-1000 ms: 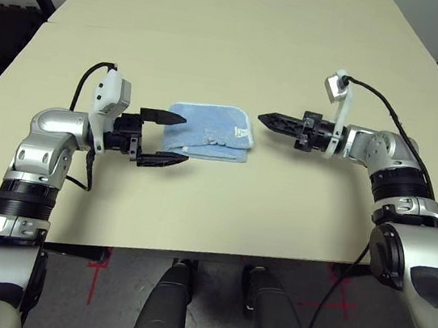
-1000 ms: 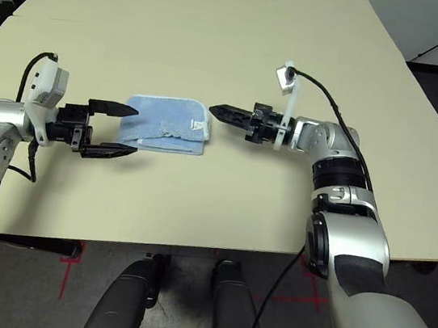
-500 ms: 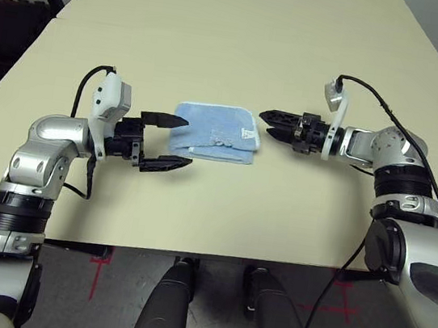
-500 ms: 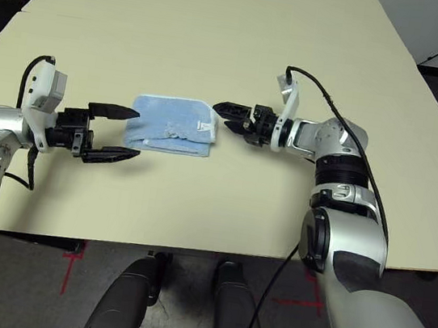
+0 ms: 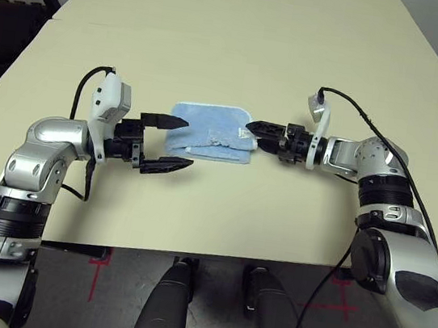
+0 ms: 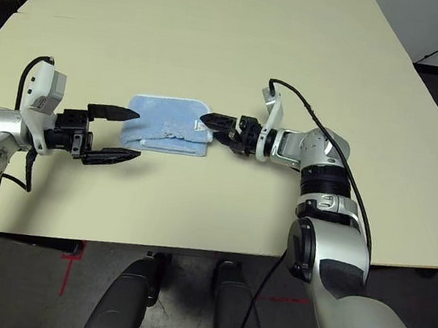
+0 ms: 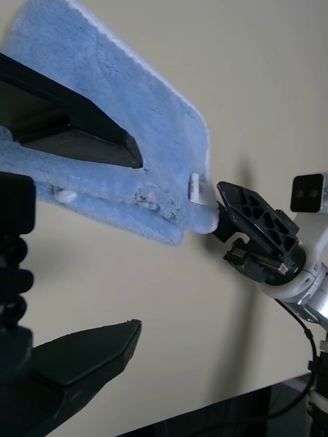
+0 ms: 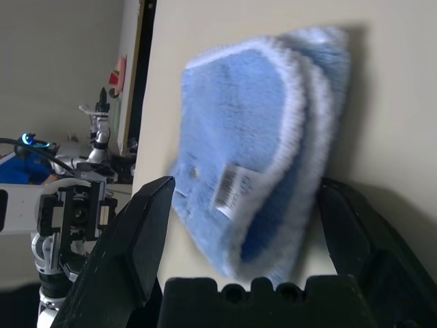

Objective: Fold the towel and set it aside.

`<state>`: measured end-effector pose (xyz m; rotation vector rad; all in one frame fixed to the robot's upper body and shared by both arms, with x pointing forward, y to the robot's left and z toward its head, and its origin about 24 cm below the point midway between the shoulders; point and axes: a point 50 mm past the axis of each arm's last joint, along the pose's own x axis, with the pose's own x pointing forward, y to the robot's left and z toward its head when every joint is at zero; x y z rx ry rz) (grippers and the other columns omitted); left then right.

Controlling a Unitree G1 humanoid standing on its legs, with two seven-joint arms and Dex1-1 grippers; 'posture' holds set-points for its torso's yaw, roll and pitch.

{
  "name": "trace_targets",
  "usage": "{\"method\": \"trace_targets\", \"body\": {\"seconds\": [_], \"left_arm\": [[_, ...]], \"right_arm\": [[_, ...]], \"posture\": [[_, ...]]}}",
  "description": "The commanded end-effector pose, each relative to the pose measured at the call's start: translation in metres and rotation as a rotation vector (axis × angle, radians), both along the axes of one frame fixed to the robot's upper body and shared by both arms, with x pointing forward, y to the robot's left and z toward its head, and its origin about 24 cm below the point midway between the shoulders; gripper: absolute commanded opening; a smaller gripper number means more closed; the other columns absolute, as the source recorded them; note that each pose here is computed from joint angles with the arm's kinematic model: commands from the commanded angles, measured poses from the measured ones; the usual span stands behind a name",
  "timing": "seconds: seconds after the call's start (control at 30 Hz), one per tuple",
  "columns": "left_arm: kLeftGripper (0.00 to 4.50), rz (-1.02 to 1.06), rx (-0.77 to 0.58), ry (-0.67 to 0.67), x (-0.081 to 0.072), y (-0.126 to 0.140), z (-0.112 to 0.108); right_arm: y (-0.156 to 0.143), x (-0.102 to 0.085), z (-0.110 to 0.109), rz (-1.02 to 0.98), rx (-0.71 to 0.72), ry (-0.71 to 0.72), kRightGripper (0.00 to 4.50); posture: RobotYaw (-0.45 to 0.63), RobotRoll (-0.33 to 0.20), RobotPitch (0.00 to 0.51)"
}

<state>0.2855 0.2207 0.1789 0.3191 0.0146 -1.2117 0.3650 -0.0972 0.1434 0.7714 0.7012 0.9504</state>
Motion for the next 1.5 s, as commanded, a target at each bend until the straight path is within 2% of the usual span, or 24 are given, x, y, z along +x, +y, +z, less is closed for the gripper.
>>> {"method": "trace_targets", "body": {"seconds": [0.03,0.37,0.4,0.47,0.8,0.83,1.0,1.23,1.37,1.5], "left_arm": [[4.50,0.004,0.012,0.004,-0.004,0.002,-0.001],[4.50,0.018,0.021,0.006,-0.008,0.006,-0.003],[4.50,0.019,0.023,0.008,-0.008,0.006,-0.003],[4.50,0.019,0.025,0.009,-0.008,0.006,-0.004],[4.50,0.010,0.038,0.015,-0.007,0.006,-0.005],[4.50,0.009,0.038,0.015,-0.007,0.006,-0.006],[4.50,0.009,0.039,0.021,-0.008,0.005,-0.008],[4.50,0.085,-0.021,0.029,-0.006,0.009,-0.011],[4.50,0.274,-0.089,-0.012,0.001,0.018,-0.010],[4.50,0.393,-0.144,-0.018,0.006,0.024,-0.012]], "right_arm": [[0.010,0.005,-0.001,0.000,-0.031,0.006,4.46],[0.022,0.007,0.000,0.034,-0.032,0.004,4.46],[0.021,0.007,-0.001,0.031,-0.032,0.003,4.29],[0.020,0.007,-0.001,0.028,-0.028,0.001,3.84],[0.013,0.008,0.001,-0.007,-0.002,-0.017,0.13],[0.012,0.008,0.002,-0.015,0.004,-0.020,0.03],[0.001,0.012,0.008,-0.089,0.043,-0.051,0.03],[-0.030,0.024,0.022,-0.293,0.131,-0.203,0.03],[-0.060,0.038,0.038,-0.549,0.213,-0.335,0.03],[-0.089,0.047,0.038,-0.787,0.150,-0.387,0.03]], "posture": [[0.14,0.000,0.229],[0.15,0.000,0.228],[0.15,0.000,0.228],[0.15,0.000,0.228],[0.13,0.000,0.217],[0.12,0.000,0.211],[0.12,0.000,0.205],[0.08,0.000,0.196],[0.05,0.000,0.194],[0.04,0.000,0.194]]}}
